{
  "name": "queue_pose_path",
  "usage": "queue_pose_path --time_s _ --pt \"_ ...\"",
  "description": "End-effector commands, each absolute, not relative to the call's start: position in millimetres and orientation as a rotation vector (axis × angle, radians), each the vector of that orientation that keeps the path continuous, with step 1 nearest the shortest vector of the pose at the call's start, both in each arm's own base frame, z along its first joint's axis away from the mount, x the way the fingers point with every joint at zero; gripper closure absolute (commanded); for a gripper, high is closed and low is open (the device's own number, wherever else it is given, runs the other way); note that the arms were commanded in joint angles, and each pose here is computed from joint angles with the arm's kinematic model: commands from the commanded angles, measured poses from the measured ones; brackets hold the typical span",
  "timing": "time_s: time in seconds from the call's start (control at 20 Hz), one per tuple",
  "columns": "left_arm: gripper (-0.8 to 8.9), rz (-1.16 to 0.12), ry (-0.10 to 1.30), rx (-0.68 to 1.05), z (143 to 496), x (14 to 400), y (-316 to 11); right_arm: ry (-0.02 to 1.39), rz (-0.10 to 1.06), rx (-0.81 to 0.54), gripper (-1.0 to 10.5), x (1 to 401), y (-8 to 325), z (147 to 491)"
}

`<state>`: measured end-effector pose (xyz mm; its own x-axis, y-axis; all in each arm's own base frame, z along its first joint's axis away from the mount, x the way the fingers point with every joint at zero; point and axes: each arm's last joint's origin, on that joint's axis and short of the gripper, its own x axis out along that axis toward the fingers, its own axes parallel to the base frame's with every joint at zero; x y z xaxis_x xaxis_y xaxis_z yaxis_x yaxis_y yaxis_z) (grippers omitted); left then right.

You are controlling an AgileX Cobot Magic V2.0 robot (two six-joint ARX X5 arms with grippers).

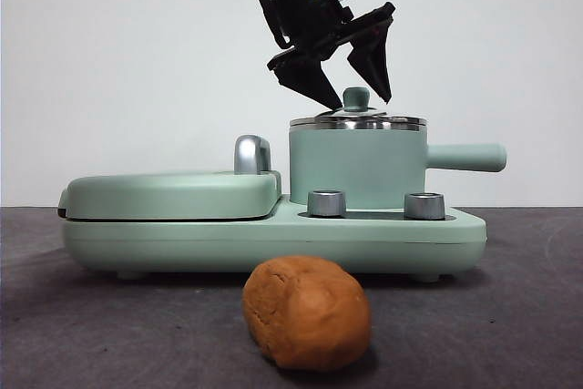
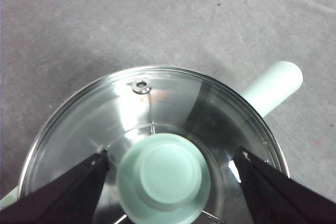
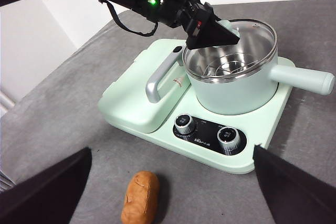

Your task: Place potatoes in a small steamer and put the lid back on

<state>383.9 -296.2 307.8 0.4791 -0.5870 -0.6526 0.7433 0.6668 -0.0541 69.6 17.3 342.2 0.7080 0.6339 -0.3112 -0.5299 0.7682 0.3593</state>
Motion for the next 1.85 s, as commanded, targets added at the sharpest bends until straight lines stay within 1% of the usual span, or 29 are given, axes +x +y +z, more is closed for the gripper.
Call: queue_pose_path --time_s 0.05,0.15,0.3,0.4,0.5,0.65,0.9,1.05,1.25,1.35,1.4,1.6,1.7,1.85 --pt "4.48 -0.833 0.688 0.27 305.7 384.3 -303.6 0.42 0.656 0.246 4.6 69.1 17.3 346.9" --pt "5.06 -0.83 0.698 0.274 305.0 383.4 -303.7 0.42 0.656 0.246 4.6 69.1 17.3 346.9" --pt "5.19 -0.831 0.687 0.272 305.8 383.6 -304.5 0.42 0.656 0.246 4.6 69.1 17.3 346.9" --pt "5.88 -0.831 0.689 0.273 305.6 383.5 -304.4 0.421 0.656 0.247 4.6 69.1 17.3 346.9" --pt "6.16 -0.831 0.688 0.272 305.7 383.6 -304.5 0.421 0.656 0.247 4.6 69.1 17.3 346.9" --pt "7.64 -0.831 0.688 0.272 305.6 383.7 -304.4 0.42 0.656 0.247 4.6 69.1 17.3 346.9" --pt "7.64 -0.832 0.673 0.269 307.2 384.3 -304.8 0.42 0.656 0.246 4.6 69.1 17.3 346.9" --pt "7.64 -0.827 0.669 0.256 317.0 383.3 -303.1 0.42 0.656 0.246 4.6 69.1 17.3 346.9" --pt "7.65 -0.825 0.641 0.244 346.0 378.9 -298.3 0.422 0.652 0.25 4.6 69.1 17.3 346.8" --pt "7.66 -0.823 0.622 0.238 361.5 375.3 -294.2 0.434 0.618 0.258 4.6 71.5 16.5 346.1" --pt "7.66 -0.823 0.614 0.236 368.2 373.1 -292.0 0.447 0.618 0.265 4.6 73.0 16.6 345.4" --pt "7.69 -0.802 0.593 0.229 394.6 363.7 -270.9 0.583 0.633 0.32 4.6 90.1 19.4 336.9" --pt "7.98 -0.776 0.602 0.222 406.1 360.6 -253.8 0.645 0.666 0.327 4.6 101.4 24.5 333.0" --pt "7.98 -0.723 0.611 0.208 421.1 359.4 -224.4 0.754 0.651 0.309 4.6 118.2 36.9 324.7"
